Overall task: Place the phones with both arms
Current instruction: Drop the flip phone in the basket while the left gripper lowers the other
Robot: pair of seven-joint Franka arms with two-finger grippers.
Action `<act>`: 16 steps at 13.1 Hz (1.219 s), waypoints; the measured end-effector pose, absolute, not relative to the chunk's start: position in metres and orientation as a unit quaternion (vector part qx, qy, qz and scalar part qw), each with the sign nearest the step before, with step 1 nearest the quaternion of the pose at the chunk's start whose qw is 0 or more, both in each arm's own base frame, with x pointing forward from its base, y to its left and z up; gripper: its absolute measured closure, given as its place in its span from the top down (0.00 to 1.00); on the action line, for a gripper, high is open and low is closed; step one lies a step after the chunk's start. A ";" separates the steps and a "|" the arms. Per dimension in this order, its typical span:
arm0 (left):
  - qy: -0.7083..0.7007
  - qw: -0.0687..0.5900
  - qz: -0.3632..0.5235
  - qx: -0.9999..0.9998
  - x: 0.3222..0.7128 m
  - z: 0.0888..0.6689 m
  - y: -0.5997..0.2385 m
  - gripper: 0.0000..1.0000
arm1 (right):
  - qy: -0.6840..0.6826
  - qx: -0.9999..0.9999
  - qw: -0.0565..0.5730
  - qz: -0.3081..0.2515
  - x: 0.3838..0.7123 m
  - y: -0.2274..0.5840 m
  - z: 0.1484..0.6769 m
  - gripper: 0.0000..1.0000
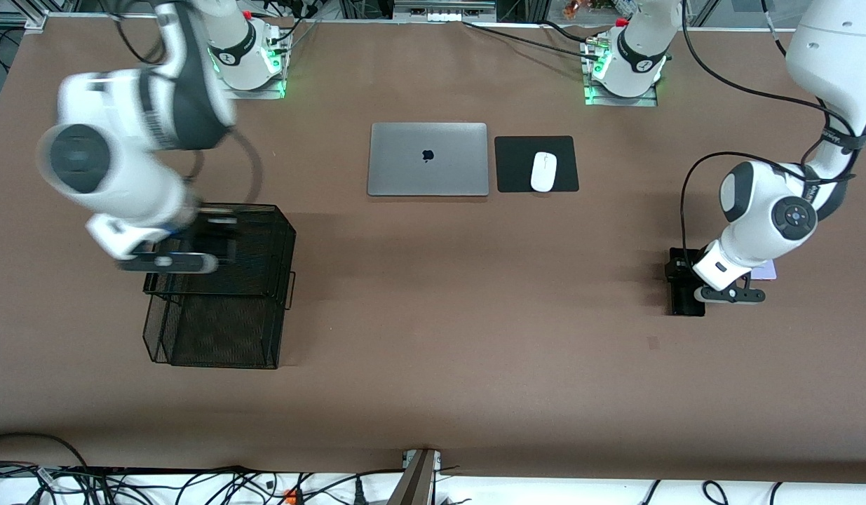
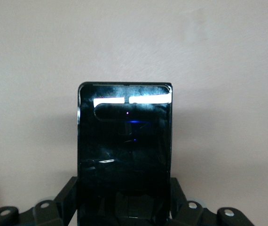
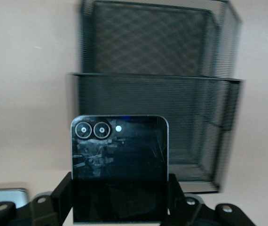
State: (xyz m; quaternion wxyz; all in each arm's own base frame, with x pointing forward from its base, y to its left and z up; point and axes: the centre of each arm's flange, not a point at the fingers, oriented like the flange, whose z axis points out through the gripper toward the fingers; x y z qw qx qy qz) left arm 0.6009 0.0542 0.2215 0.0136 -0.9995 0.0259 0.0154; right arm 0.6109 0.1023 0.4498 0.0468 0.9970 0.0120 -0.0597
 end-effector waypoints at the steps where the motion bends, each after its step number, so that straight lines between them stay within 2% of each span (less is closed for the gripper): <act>1: 0.030 0.017 0.030 -0.999 0.609 0.236 0.049 0.79 | 0.015 0.997 0.043 -0.059 0.608 0.074 0.446 0.81; 4: 0.042 0.019 0.061 -0.997 0.625 0.272 0.023 0.79 | 0.011 0.999 0.034 -0.039 0.602 0.037 0.404 0.81; 7: 0.052 0.005 0.095 -0.994 0.629 0.294 -0.012 0.79 | -0.010 0.998 0.030 -0.048 0.598 0.029 0.349 0.81; 12: 0.097 -0.054 0.138 -0.984 0.616 0.309 -0.132 0.79 | -0.027 0.997 0.031 -0.066 0.602 0.019 0.307 0.81; 14: 0.133 -0.057 0.142 -0.979 0.605 0.307 -0.194 0.79 | -0.035 0.997 0.024 -0.064 0.604 0.013 0.307 0.98; 16: 0.154 -0.059 0.138 -0.977 0.599 0.305 -0.253 0.79 | -0.032 0.998 0.021 -0.053 0.612 0.014 0.318 1.00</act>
